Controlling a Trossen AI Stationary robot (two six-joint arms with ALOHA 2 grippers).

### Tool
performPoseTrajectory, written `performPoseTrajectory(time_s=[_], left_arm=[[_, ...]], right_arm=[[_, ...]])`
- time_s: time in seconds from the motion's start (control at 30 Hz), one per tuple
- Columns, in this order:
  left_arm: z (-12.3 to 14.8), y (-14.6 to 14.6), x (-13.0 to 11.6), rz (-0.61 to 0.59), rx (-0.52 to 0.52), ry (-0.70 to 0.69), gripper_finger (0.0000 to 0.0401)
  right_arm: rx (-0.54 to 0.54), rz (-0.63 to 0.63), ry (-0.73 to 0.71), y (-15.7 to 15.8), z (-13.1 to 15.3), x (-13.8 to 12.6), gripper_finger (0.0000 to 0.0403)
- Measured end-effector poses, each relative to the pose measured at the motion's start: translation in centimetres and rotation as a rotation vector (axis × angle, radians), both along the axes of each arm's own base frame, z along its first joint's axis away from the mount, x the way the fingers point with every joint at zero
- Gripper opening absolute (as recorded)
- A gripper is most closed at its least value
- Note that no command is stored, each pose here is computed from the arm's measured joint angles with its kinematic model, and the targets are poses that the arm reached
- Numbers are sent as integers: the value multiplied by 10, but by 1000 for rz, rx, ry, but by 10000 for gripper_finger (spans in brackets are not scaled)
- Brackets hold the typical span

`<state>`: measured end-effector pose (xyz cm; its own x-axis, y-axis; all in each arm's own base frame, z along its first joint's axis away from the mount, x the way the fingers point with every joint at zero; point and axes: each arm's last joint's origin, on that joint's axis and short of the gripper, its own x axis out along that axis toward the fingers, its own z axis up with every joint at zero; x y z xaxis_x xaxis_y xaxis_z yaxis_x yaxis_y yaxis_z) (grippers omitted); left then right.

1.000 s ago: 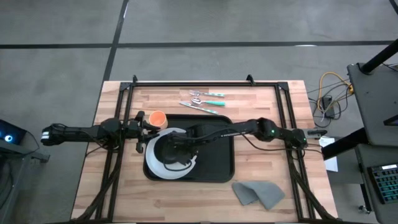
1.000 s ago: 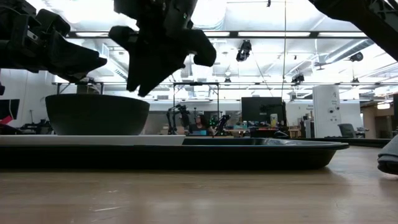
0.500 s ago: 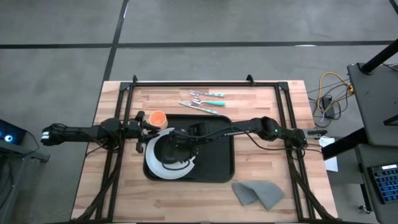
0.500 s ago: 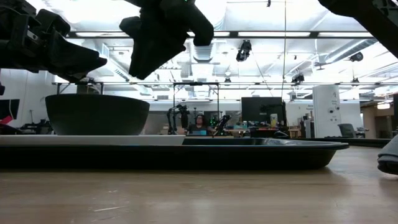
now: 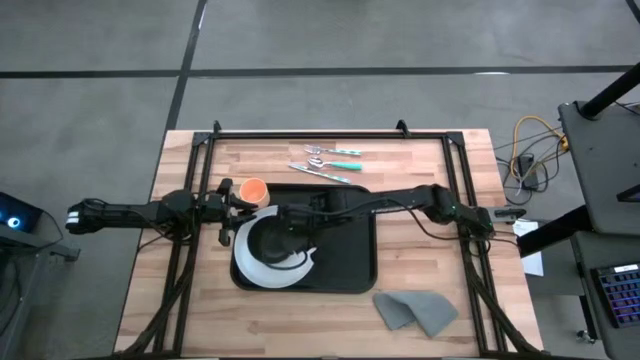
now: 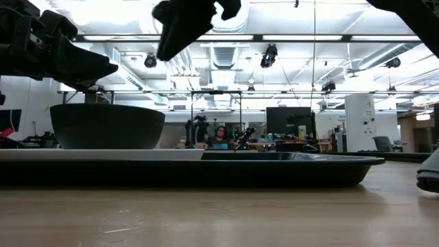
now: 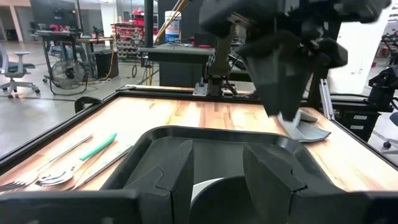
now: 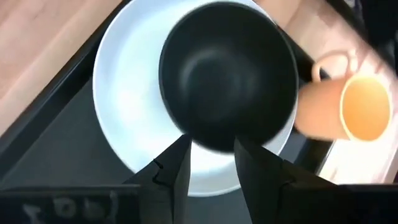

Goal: Set up tray
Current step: Put the gray napkin to the right of the white plate on the black serving tray

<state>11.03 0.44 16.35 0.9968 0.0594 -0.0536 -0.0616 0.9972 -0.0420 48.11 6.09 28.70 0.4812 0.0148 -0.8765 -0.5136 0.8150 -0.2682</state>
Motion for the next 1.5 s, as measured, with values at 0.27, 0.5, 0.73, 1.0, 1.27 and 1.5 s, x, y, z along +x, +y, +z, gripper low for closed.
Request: performPoseTrajectory(time_s=[0.27,0.5,0.73,1.0,1.27,1.5], left_arm=[[0,0,0,0,0,-1,118],[0,0,0,0,0,-1,118],[0,0,0,0,0,-1,118],[0,0,0,0,0,0,118],[0,0,0,0,0,-1,118],[0,0,0,0,0,-1,118]], right_arm=[[33,-113,128,-3,19,-28,105],[59,-238,288,-3,19,-46,100],[139,-243,404,12,17,-57,100],[139,-200,407,37,18,-63,100],[125,-190,444,45,11,-68,100],[129,-269,494,38,3,-107,100]])
